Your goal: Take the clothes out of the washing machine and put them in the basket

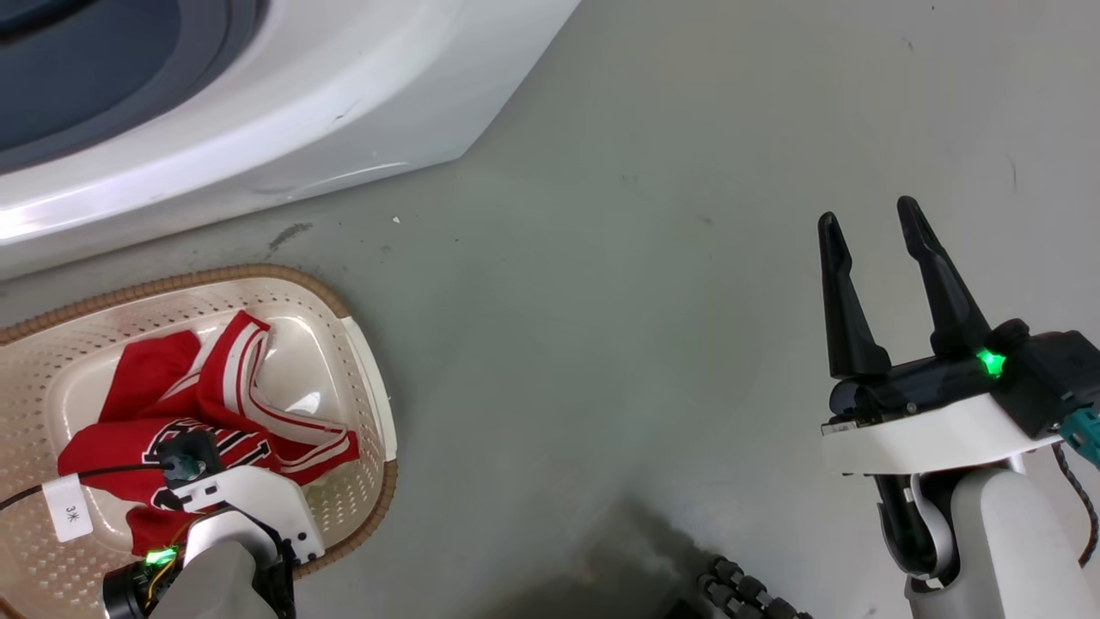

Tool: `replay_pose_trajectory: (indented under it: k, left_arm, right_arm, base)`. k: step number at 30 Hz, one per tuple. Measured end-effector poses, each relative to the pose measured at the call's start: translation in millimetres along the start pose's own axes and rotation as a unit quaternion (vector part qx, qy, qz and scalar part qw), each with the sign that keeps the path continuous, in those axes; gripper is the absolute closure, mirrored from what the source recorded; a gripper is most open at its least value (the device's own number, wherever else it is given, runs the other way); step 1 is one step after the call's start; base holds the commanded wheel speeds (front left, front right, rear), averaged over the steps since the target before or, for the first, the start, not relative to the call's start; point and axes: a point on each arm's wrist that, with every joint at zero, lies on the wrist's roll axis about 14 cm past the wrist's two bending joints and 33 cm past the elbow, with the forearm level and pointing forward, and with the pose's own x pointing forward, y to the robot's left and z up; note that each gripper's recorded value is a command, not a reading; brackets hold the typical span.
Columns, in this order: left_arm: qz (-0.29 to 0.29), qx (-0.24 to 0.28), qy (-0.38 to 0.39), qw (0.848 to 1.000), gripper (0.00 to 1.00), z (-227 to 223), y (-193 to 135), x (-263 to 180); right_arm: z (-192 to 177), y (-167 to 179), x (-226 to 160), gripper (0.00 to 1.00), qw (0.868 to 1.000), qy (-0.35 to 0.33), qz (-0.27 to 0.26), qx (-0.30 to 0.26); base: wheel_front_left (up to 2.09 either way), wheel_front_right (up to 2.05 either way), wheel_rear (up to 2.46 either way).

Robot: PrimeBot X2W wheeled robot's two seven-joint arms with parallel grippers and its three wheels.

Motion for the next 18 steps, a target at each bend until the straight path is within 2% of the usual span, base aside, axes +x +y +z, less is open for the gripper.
replay_pose_trajectory:
  k: [1, 11, 18]
  left_arm:
    - [-0.001, 0.000, -0.004, 1.000, 0.00, 2.9, -0.7, -1.5]
    - [-0.027, -0.008, -0.081, 0.996, 0.00, 37.3, -9.5, -42.3]
    - [-0.036, -0.006, -0.154, 0.987, 0.00, 66.8, -6.3, -84.7]
  right_arm:
    - [2.5, 0.8, -0.1, 0.00, 1.000, -0.004, 0.001, 0.002]
    - [44.4, 8.0, -12.9, 0.00, 0.998, -0.057, 0.014, 0.008]
    - [71.0, 14.7, -33.8, 0.00, 0.996, -0.084, 0.024, 0.003]
  base:
    - [0.00, 0.00, 0.00]
    - [0.00, 0.00, 0.00]
    - [0.00, 0.00, 0.00]
